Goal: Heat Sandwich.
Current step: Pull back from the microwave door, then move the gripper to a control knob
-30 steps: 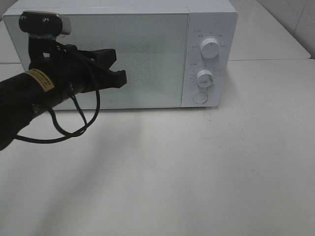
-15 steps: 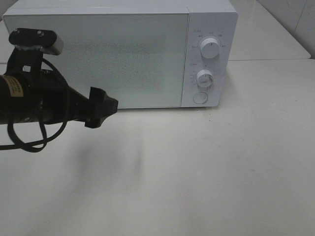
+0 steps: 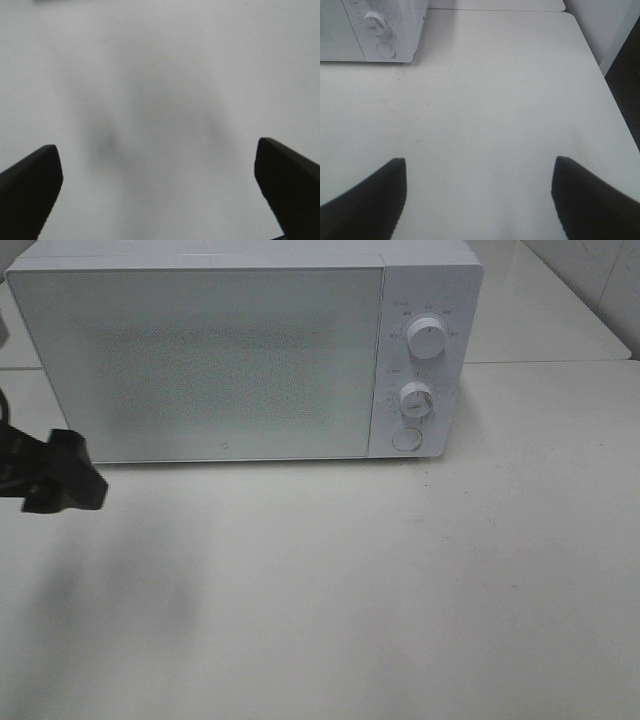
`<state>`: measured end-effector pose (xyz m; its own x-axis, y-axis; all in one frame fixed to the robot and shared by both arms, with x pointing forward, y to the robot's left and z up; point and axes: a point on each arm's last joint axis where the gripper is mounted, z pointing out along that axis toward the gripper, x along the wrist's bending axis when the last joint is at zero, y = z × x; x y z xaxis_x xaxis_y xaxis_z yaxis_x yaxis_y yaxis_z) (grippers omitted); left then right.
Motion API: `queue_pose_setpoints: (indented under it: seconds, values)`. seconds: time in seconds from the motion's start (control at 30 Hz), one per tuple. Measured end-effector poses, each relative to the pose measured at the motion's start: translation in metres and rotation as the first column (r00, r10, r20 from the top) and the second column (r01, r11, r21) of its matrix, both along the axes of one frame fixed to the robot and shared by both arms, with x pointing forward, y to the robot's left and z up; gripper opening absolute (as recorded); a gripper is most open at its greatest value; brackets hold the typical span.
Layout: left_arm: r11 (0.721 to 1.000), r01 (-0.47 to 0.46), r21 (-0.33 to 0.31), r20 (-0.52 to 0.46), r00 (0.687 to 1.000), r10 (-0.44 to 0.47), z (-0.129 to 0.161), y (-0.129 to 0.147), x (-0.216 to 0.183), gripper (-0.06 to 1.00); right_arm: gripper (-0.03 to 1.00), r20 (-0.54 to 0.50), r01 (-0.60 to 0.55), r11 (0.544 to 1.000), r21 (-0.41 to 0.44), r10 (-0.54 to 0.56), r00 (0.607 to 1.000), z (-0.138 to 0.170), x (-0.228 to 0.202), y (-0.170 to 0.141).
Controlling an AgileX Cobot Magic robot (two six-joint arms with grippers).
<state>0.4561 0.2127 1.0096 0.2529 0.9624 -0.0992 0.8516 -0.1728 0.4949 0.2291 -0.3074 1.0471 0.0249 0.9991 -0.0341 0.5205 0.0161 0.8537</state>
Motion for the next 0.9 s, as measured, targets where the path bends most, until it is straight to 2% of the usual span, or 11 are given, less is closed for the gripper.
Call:
queue_pose_setpoints:
  seconds: [0.2,0.3,0.53,0.7,0.9]
  values:
    - [0.994,-0.1,0.05,-0.041,0.994,0.102,0.022,0.032,-0.004,0.99,0.77,0.0,0.0,1.0,0.0,0.0,1.0,0.0,0.0,0.0]
    - [0.98,-0.174,0.097,-0.1,0.978,0.183,0.03,0.057,-0.014,0.99,0.77,0.0,0.0,1.0,0.0,0.0,1.0,0.0,0.0,0.0]
    - [0.96,-0.23,0.158,-0.179,0.95,0.257,0.04,0.089,-0.037,0.99,0.77,0.0,0.0,1.0,0.0,0.0,1.0,0.0,0.0,0.0]
    - [0.954,-0.257,0.157,-0.154,0.947,0.281,0.048,0.096,-0.055,0.99,0.77,0.0,0.0,1.0,0.0,0.0,1.0,0.0,0.0,0.0]
    - [0.947,-0.262,0.185,-0.085,0.956,0.281,0.044,0.098,-0.101,0.99,0.77,0.0,0.0,1.0,0.0,0.0,1.0,0.0,0.0,0.0]
